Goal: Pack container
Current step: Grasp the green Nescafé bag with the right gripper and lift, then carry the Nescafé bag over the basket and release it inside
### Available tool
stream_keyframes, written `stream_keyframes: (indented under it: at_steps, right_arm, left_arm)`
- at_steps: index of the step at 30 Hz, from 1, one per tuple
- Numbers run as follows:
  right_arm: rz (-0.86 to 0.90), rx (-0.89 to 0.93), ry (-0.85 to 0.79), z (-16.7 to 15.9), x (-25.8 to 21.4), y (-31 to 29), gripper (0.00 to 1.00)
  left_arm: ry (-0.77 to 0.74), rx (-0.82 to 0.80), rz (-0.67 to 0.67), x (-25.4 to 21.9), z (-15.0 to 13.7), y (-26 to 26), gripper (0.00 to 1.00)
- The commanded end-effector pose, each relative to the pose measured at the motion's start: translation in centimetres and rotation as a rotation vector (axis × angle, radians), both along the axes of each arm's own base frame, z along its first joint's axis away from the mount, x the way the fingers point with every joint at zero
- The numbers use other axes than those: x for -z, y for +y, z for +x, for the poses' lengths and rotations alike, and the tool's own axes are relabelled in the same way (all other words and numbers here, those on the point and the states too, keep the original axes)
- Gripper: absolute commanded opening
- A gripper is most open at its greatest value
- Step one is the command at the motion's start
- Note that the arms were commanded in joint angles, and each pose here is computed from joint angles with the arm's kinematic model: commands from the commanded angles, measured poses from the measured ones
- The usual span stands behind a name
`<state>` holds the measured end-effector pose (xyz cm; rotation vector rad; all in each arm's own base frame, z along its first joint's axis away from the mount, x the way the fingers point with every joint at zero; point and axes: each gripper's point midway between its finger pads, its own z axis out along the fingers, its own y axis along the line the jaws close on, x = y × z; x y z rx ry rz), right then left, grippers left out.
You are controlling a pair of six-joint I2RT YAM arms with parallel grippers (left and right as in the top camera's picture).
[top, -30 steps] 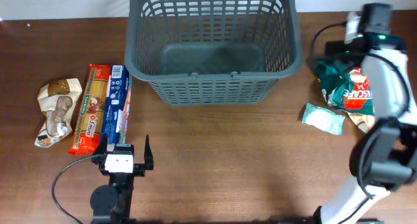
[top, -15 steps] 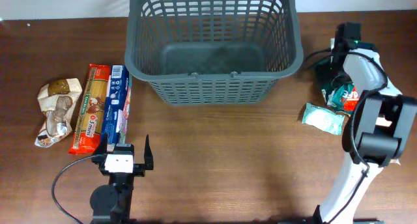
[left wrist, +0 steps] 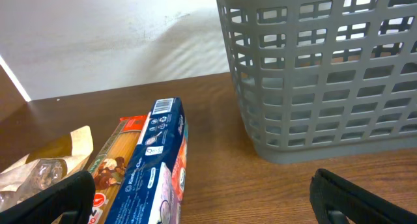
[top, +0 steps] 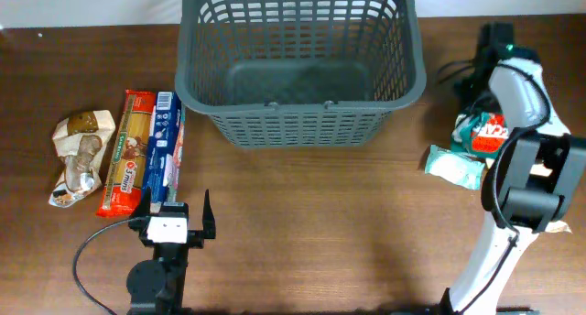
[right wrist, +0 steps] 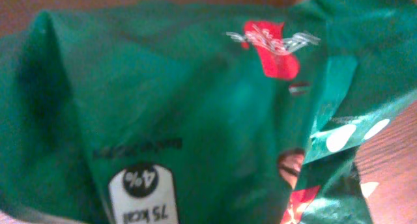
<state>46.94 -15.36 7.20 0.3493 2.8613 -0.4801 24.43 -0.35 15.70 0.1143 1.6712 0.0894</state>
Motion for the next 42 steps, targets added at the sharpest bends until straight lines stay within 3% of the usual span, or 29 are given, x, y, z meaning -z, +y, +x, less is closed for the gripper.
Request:
stream_keyframes:
  at_steps: [1,8,12,15,19,25,32,42]
  right_arm:
    - [-0.099,0.023,-0.359,3.7,-15.7,-1.9,0.03]
    - [-0.157,-0.133,-0.73,0.6,-36.0,3.7,0.03]
    - [0.002,-0.37,-0.92,-1.7,-42.3,12.8,0.04]
    - [0.064,-0.55,-0.983,-2.7,-44.3,19.7,0.03]
    - [0.112,-0.707,-0.932,-2.3,-42.5,26.6,0.04]
    - [0.172,-0.817,-0.752,0.5,-35.1,33.4,0.04]
    - [0.22,-0.832,-0.603,2.5,-28.1,37.5,0.04]
    - [0.25,-0.873,-0.422,2.8,-20.8,40.5,0.04]
  left_arm:
    - [-0.006,-0.002,-0.009,0.0,0.0,0.0,0.99]
    - [-0.006,-0.002,-0.009,0.0,0.0,0.0,0.99]
    - [-0.006,-0.002,-0.009,0.0,0.0,0.0,0.99]
    - [-0.006,-0.002,-0.009,0.0,0.0,0.0,0.99]
    - [-0.006,-0.002,-0.009,0.0,0.0,0.0,0.99]
    - [-0.006,-0.002,-0.009,0.0,0.0,0.0,0.99]
    - [-0.006,-0.002,-0.009,0.0,0.0,0.0,0.99]
    - [-0.006,-0.002,-0.009,0.0,0.0,0.0,0.99]
